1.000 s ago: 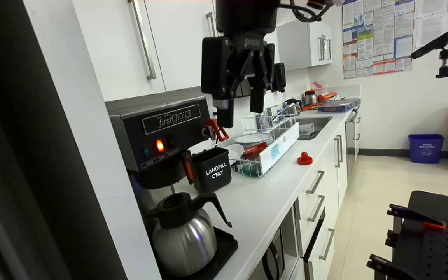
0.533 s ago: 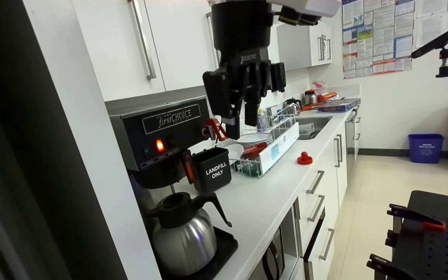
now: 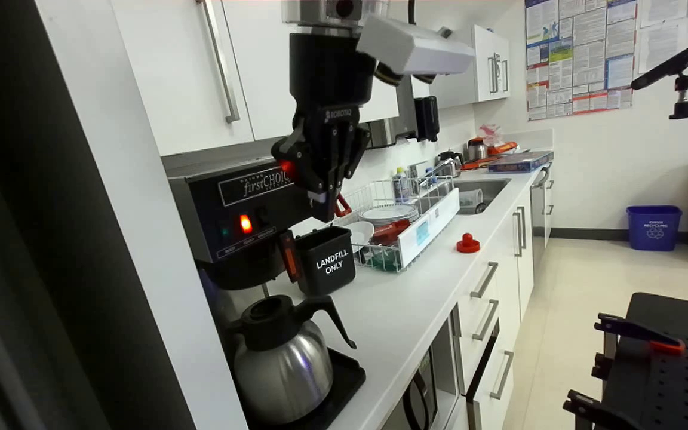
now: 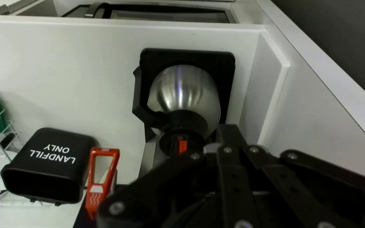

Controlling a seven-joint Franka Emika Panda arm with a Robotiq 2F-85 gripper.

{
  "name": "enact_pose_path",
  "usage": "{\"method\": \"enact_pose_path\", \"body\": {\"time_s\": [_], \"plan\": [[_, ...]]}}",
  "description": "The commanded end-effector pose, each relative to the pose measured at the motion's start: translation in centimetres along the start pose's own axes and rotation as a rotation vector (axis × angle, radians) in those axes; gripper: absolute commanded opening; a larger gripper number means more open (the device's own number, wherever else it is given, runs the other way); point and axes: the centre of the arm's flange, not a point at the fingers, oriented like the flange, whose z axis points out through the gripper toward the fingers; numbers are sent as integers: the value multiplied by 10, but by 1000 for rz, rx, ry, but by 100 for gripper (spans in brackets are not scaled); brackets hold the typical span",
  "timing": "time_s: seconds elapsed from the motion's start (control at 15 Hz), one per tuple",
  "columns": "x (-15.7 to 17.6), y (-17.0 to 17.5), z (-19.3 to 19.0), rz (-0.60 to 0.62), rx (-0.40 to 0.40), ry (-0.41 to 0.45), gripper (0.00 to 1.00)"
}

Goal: Turn off the coffee maker

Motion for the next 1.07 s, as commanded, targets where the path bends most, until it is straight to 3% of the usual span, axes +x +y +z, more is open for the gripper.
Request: {"method": "enact_pose_path", "body": {"time_s": [0.0, 0.53, 1.0], "plan": [[21, -13, 15, -1, -17, 68, 0], [17, -10, 18, -38, -12, 53, 1], [47, 9, 32, 42, 124, 140, 0]]}}
